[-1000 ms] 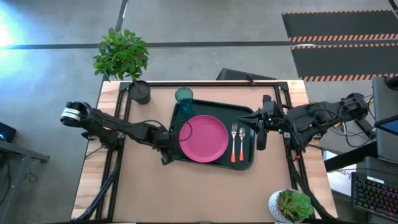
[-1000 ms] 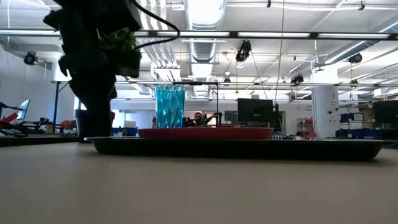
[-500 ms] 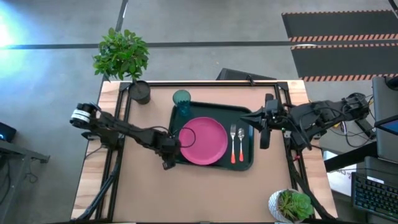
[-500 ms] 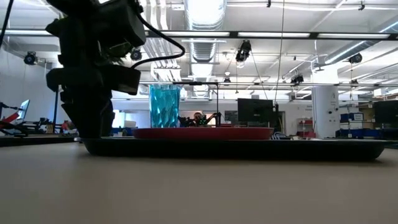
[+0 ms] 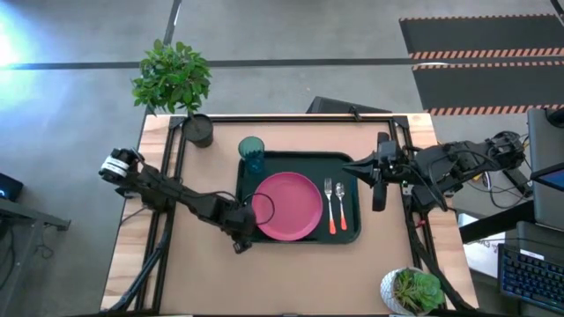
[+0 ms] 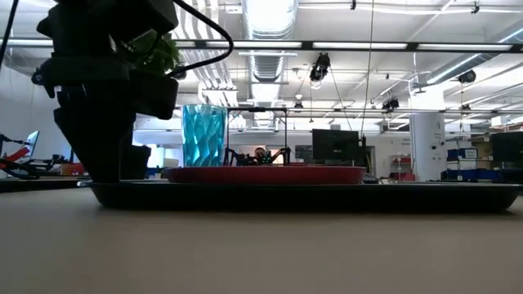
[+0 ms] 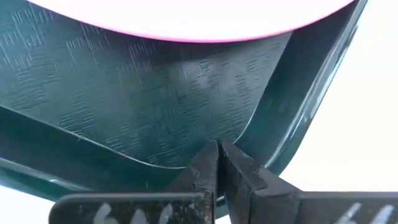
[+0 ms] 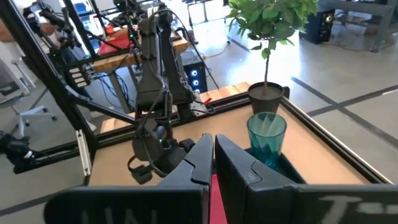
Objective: Pick and place plate/cup/fork/spoon on tray
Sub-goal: Move the green tray to the center of the table
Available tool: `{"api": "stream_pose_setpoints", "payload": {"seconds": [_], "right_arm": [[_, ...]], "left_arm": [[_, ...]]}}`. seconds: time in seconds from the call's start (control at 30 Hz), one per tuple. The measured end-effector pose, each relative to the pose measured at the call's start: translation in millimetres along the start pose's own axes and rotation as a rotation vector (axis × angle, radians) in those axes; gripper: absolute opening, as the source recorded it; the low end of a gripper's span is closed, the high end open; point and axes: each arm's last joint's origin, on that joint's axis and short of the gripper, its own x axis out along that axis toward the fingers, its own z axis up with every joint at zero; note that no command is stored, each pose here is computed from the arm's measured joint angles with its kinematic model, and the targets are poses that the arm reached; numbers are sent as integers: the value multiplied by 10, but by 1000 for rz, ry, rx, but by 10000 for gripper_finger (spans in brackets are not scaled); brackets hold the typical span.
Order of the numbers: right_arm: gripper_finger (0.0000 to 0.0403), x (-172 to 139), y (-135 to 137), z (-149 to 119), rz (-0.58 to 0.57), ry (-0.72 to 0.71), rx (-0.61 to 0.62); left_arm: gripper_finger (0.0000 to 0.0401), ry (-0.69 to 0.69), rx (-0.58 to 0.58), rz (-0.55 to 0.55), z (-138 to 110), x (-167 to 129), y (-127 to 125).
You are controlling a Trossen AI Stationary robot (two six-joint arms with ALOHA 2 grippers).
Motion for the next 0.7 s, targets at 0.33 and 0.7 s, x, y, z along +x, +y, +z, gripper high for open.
{"api": "stream_pose_setpoints", "payload": {"seconds": [0.33, 0.7], "right_arm": [[8, -3, 5, -1, 21, 6, -30], [8, -36, -27, -43, 10, 52, -24]], "left_arm": [[0, -19, -57, -49, -84, 90, -186], [0, -10, -74, -52, -116, 86, -214]]}}
